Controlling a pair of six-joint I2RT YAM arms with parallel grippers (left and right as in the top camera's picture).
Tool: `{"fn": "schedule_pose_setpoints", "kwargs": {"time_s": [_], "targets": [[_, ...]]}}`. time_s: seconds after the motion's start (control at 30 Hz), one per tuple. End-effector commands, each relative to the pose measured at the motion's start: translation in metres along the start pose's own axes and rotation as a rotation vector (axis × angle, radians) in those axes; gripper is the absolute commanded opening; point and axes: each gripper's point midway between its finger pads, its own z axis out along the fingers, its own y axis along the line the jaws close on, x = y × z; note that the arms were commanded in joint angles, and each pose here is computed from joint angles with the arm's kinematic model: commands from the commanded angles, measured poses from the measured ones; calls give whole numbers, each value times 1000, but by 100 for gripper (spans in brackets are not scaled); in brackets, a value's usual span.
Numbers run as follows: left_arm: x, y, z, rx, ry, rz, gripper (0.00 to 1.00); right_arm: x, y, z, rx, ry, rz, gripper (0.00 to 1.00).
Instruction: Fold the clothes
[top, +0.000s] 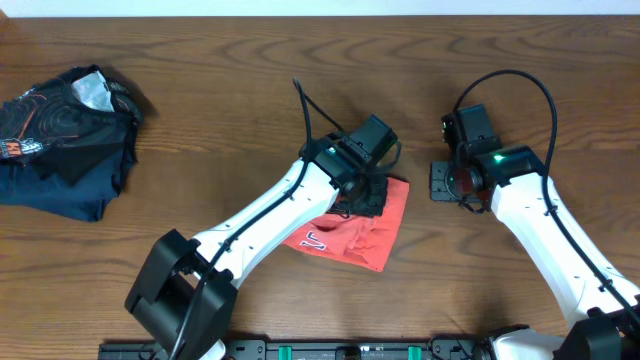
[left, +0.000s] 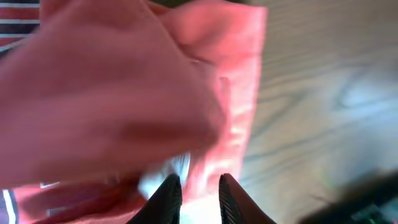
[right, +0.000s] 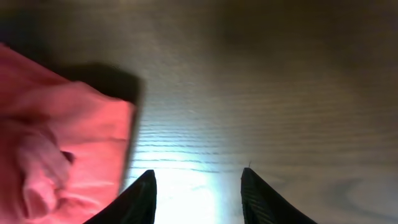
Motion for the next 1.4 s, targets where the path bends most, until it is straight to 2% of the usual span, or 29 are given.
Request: {"fn": "schedule_pose_setpoints", "kwargs": {"time_s": [0.0,0.07,0.2,0.33,0.4,0.53,0.67,0.93,0.97,1.03,1.07,1.23,1.3,1.37], "targets": [[1,-23,-32,105,-47,146,23,2,5,1,-48,15,-3,43],[-3,-24,-51,109,-101,212,23,2,5,1,-47,16,-3,43],[-28,15,-97,-51,-293,166,25,5,6,2,-55,24,-4,43],[-46,57,-122,-127,-376,57,30,4,46,-3,-255,23,-94,42],[-50,82,-119,-152,-361,-33,30,-1,73,-10,-367,-15,-165,43],[-42,123,-95,-177,-274,-219,30,-9,107,-16,-418,-112,-323,46],[-32,125,-60,-77,-126,-274,30,-6,133,-9,-413,-148,-455,53],[-19,136,-3,-93,50,-309,30,14,157,20,-411,-87,-547,53],[-18,138,1,-97,61,-313,30,15,158,23,-409,-79,-549,52],[-16,140,8,-102,79,-317,31,15,155,29,-384,-71,-535,40],[-15,141,10,-104,86,-319,30,13,150,32,-352,-70,-508,30],[-17,140,13,-102,80,-311,30,-2,108,41,-117,-91,-292,7],[-18,139,14,-102,78,-308,30,-1,94,42,-52,-86,-221,7],[-19,136,15,-99,73,-300,31,1,86,41,-30,-71,-183,13]]}}
